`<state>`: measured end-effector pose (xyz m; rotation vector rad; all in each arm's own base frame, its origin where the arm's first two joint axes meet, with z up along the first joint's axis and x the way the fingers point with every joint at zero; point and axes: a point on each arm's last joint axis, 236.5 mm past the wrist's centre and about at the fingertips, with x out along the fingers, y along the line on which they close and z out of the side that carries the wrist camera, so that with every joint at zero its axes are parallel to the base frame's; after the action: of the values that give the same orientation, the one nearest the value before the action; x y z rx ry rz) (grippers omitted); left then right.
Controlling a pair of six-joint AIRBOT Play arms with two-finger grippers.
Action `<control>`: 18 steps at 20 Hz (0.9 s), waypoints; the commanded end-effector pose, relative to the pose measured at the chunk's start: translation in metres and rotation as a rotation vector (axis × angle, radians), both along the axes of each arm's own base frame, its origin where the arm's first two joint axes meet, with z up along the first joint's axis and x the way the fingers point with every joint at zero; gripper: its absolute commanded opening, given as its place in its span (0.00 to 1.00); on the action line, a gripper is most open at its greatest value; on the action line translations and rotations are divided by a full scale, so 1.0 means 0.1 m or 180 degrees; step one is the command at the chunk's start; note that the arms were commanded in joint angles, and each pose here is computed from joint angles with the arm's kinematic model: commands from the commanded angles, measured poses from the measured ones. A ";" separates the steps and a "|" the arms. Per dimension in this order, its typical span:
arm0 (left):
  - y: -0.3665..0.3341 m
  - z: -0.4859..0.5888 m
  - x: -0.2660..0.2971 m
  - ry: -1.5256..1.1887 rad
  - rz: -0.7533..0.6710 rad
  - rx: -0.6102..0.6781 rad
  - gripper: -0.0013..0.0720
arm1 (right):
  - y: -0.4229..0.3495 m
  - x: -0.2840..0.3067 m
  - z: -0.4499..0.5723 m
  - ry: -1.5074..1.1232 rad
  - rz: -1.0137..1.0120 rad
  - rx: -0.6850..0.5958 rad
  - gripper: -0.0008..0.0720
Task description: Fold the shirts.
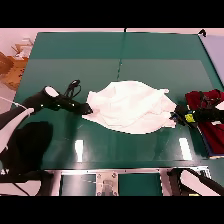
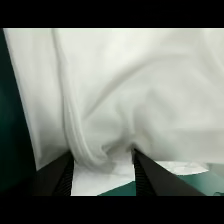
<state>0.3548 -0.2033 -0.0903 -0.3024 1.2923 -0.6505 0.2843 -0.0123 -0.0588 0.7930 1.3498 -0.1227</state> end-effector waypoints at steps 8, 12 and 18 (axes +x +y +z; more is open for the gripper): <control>0.11 1.56 0.57 -0.0869 -0.0110 -0.0170 0.05 | -0.02 0.26 1.07 -0.0524 0.0316 -0.0132 0.02; 0.66 3.53 0.67 -0.2142 0.0197 -0.0159 0.05 | -0.15 0.49 2.84 -0.1843 0.0200 -0.0526 0.02; 0.92 5.61 -0.29 -0.3637 0.0462 -0.0113 0.05 | 0.01 -0.21 5.20 -0.3724 -0.0111 -0.1519 0.03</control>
<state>0.3836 -0.1180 0.3864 -0.0842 0.3592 -0.6094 0.3088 -0.0324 0.3624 0.4551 0.4438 0.0087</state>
